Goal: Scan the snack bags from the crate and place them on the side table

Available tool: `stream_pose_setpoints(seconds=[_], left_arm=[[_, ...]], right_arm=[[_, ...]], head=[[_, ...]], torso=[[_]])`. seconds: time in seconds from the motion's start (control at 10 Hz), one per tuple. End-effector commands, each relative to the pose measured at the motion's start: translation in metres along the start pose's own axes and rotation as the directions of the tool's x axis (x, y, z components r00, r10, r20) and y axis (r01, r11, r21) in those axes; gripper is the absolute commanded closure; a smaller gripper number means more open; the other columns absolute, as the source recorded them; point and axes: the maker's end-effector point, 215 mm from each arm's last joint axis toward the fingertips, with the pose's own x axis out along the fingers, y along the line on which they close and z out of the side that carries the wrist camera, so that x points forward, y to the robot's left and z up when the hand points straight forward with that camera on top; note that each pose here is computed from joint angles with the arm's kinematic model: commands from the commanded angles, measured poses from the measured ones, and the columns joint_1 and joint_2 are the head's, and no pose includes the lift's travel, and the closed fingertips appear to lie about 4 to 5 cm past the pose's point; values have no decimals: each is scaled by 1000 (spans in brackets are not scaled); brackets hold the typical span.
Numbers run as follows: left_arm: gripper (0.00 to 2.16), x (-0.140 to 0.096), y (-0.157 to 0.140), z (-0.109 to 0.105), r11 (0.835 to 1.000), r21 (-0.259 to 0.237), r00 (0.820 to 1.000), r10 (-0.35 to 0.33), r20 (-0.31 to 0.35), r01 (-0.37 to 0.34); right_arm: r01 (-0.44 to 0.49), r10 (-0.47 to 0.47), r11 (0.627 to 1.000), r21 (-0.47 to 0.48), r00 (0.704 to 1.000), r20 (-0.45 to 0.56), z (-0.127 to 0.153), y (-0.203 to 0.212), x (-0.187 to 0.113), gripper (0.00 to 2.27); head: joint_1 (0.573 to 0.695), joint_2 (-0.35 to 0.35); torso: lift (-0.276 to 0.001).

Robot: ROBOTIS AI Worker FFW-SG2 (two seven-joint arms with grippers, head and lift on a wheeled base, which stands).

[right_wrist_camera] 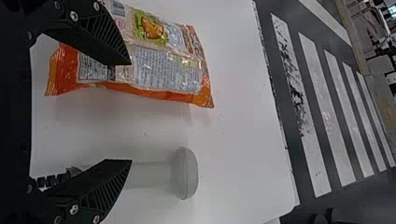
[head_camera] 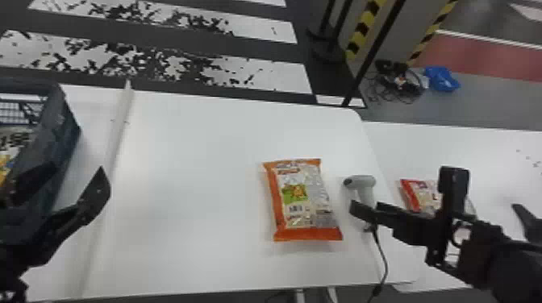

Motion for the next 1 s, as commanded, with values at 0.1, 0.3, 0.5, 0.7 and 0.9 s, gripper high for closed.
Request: stream_pose_setpoints(seconds=[0.1,0.3,0.5,0.7,0.9], left_arm=[[161,1,1,0,1000,0,1000,1,2,-1],[161,2,2,-1,1000,0,1000,2,0,-2],[161,2,2,-2,1000,1,1000,0,-1,0],[161,1,2,-3,1000,0,1000,-3,-4,3],[161,1,2,-2,1000,2,1000,-4,3,3]], right_arm=[[-68,71,996,53,996,-47,-15,19,3,167],[-106,111,992,70,991,-73,-27,29,12,167],[-161,170,983,91,980,-107,-40,39,27,167],[-194,203,978,83,971,-124,-47,45,40,164],[-212,213,977,20,968,-134,-49,44,52,100]], head=[[695,-183],[695,-160],[695,-142],[695,-115],[695,-101]], torso=[[-81],[-81],[-81],[-81],[-81]])
